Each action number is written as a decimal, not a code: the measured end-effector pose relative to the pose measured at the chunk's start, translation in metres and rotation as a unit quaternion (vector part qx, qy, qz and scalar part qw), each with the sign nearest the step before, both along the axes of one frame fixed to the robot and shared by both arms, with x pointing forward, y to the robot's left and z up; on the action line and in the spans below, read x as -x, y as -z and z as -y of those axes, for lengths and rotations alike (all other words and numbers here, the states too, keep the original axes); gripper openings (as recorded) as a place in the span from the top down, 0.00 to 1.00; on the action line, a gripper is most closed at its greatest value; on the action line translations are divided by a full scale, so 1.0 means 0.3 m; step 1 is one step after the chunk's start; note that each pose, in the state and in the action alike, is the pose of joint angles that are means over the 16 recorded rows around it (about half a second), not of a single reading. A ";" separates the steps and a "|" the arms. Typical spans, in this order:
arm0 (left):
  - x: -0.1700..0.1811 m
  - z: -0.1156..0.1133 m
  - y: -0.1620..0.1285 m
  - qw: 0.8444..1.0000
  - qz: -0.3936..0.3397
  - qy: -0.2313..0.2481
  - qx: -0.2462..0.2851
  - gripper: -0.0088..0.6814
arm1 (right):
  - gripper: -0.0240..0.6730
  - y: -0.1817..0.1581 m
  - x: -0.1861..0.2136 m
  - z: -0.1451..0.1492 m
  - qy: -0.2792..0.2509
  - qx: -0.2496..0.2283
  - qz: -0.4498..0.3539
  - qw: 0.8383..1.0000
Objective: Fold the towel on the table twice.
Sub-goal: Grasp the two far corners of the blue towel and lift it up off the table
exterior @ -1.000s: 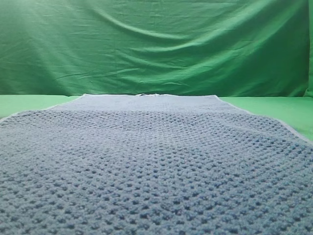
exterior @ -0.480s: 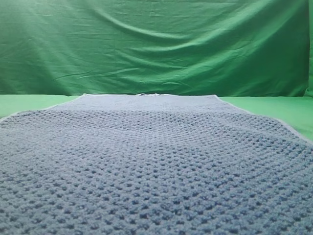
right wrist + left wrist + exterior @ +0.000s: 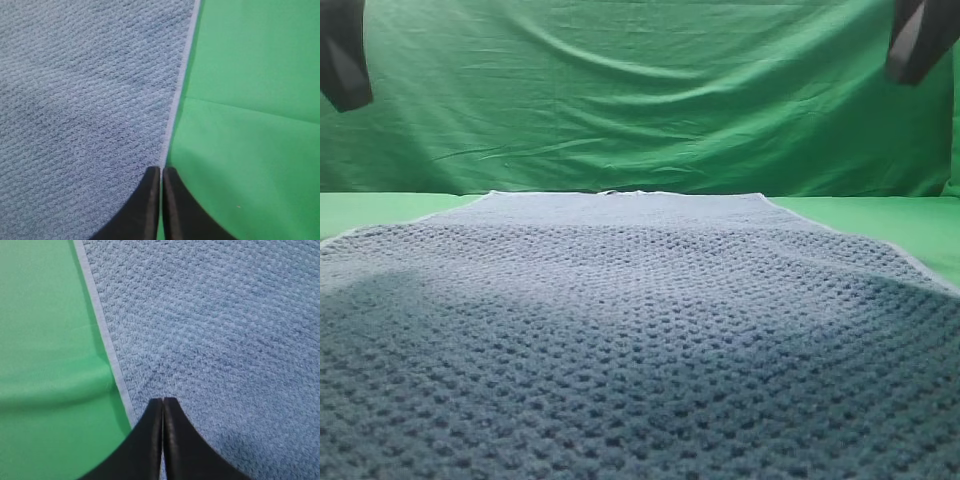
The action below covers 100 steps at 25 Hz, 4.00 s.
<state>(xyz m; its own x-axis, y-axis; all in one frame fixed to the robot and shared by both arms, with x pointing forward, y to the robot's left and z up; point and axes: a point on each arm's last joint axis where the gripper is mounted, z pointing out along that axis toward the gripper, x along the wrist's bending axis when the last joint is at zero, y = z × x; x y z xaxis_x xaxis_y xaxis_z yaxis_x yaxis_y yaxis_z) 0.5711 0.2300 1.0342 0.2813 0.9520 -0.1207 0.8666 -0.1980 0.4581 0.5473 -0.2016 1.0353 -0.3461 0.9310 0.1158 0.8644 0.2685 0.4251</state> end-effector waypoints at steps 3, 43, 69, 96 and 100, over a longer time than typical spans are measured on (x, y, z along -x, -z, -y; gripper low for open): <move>-0.046 0.008 0.033 1.000 -0.008 0.010 -0.006 0.99 | 0.94 0.058 -0.052 -0.028 -0.006 0.006 -0.014 1.000; -0.211 0.026 0.313 0.999 -0.037 -0.030 -0.011 0.06 | 0.09 0.350 -0.229 -0.090 -0.028 0.032 -0.009 0.999; -0.202 0.025 0.240 0.999 -0.013 -0.030 -0.003 0.98 | 0.97 0.231 -0.259 -0.155 -0.054 0.026 -0.034 0.998; -0.239 0.034 -0.478 0.939 0.328 -0.051 0.091 0.99 | 0.97 -0.513 -0.320 -0.148 -0.023 -0.046 0.372 0.927; -0.270 0.041 -0.500 0.917 0.378 -0.067 0.110 0.99 | 0.97 -0.531 -0.351 -0.155 -0.016 -0.057 0.423 0.904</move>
<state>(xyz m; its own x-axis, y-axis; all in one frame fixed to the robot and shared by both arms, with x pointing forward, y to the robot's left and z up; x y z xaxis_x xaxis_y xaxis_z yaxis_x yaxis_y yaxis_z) 0.6522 0.2179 1.1842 0.2463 0.9600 -0.1331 0.2951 0.0565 0.9538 0.6525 -0.1550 1.1945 -0.3815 0.9180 -0.1088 0.2093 0.2004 0.9571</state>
